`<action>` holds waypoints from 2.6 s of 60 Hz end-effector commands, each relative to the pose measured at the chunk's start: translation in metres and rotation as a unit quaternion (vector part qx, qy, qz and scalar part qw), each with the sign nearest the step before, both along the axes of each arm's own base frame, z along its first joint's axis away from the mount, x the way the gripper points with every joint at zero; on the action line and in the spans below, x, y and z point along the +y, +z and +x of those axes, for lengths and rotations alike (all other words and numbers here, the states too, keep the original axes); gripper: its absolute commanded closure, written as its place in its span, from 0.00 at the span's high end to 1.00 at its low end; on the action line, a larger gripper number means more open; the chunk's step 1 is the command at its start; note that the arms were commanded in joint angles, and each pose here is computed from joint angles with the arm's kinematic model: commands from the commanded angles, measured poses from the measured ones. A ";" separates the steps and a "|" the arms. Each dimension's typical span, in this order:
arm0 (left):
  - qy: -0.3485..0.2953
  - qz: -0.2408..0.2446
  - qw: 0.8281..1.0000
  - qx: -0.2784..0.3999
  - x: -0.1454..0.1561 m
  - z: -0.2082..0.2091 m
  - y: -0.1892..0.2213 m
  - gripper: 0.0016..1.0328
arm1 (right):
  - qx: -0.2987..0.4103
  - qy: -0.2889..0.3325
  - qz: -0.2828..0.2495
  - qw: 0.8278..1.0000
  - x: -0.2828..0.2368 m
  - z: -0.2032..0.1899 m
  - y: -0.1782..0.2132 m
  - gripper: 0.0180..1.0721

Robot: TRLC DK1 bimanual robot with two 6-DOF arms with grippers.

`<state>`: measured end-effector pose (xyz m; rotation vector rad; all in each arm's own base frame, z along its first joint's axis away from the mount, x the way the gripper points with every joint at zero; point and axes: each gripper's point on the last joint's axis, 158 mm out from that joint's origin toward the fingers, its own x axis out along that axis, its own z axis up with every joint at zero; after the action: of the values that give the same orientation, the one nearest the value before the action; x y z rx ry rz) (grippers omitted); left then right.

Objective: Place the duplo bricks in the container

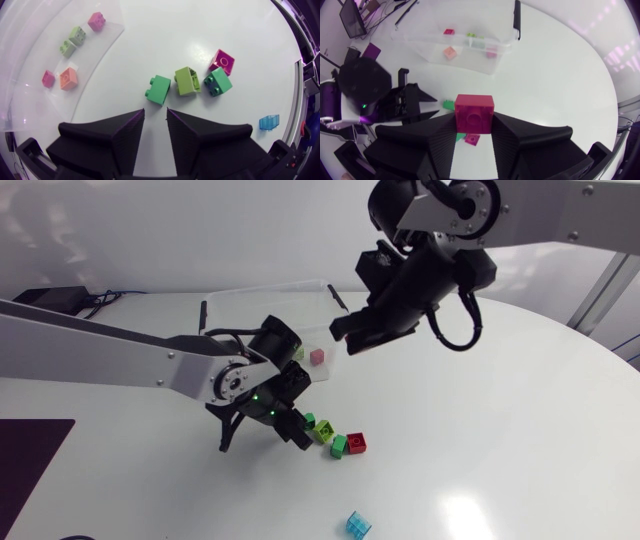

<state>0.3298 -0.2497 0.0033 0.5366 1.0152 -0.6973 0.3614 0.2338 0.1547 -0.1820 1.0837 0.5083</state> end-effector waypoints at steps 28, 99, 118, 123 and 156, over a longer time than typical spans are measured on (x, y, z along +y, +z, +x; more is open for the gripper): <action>-0.011 0.008 1.000 -0.024 0.029 0.003 0.023 0.59 | -0.049 -0.026 0.052 0.997 0.052 0.075 0.022 0.21; -0.181 -0.046 0.982 0.001 -0.019 -0.009 -0.063 0.28 | -0.075 -0.050 0.047 0.995 0.067 0.115 0.033 0.96; -0.163 -0.054 0.985 -0.019 0.002 -0.013 -0.037 0.24 | -0.041 -0.044 0.008 0.998 0.000 0.035 0.011 0.96; -0.155 -0.062 0.985 -0.041 0.009 -0.012 -0.013 0.24 | -0.018 -0.040 -0.009 0.999 -0.018 0.010 -0.010 0.96; -0.037 -0.140 0.961 -0.234 0.056 0.100 0.203 0.25 | 0.130 0.013 -0.091 0.987 -0.027 -0.074 -0.165 0.96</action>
<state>0.4064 -0.1986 0.1987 0.4978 0.4554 -0.7549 0.3003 0.2093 0.0140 -0.2719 1.3219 0.4643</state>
